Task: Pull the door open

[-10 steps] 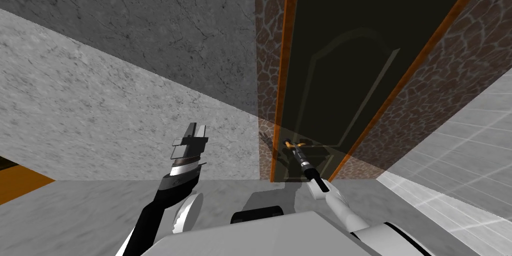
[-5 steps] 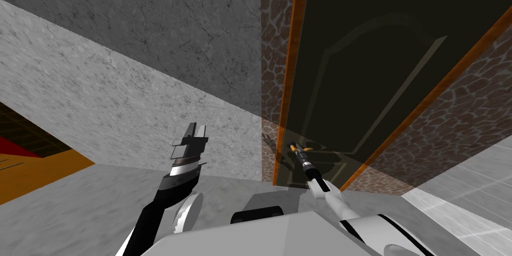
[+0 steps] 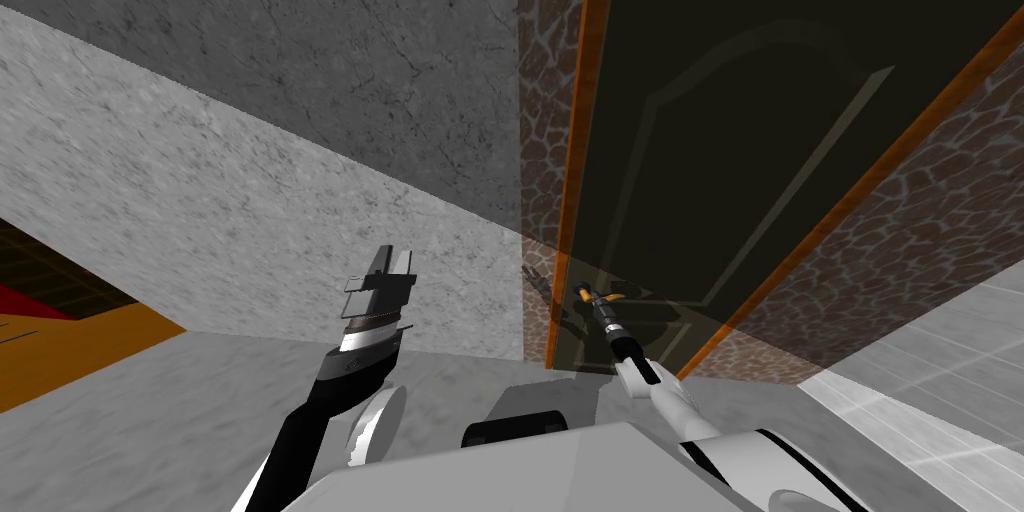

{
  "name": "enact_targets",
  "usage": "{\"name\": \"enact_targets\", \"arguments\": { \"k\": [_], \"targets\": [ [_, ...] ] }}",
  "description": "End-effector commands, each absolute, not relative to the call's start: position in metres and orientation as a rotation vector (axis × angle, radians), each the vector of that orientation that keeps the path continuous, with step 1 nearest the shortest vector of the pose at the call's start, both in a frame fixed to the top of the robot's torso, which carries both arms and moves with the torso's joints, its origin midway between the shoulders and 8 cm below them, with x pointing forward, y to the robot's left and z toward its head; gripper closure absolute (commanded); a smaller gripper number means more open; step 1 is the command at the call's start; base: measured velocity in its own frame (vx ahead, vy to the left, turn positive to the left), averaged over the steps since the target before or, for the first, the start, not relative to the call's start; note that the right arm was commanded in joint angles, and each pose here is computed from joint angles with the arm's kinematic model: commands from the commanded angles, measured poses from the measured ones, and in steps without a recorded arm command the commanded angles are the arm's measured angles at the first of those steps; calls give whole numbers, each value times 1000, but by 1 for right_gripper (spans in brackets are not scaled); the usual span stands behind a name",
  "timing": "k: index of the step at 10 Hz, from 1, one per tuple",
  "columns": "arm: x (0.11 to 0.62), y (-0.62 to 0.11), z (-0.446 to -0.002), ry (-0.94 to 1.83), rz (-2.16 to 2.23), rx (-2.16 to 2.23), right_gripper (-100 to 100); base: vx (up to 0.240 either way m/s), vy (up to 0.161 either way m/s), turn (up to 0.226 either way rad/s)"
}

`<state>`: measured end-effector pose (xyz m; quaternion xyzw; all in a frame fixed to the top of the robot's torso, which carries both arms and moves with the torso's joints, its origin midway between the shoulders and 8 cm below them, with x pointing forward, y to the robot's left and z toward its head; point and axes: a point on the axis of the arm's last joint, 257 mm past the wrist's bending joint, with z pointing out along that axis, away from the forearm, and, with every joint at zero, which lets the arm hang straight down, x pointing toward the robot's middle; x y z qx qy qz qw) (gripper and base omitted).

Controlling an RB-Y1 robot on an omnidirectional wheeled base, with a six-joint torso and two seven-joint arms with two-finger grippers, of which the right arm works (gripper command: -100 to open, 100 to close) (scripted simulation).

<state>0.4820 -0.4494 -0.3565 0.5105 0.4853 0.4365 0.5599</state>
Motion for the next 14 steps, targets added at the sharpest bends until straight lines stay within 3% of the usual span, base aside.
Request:
{"name": "enact_targets", "arguments": {
  "k": [1, 14],
  "targets": [
    [483, -448, -355, 1144, 1031, 1198, 100, 0, 0, 0],
    [462, -434, -357, 1266, 1143, 1130, 100, -169, -57, 85]
  ]
}}
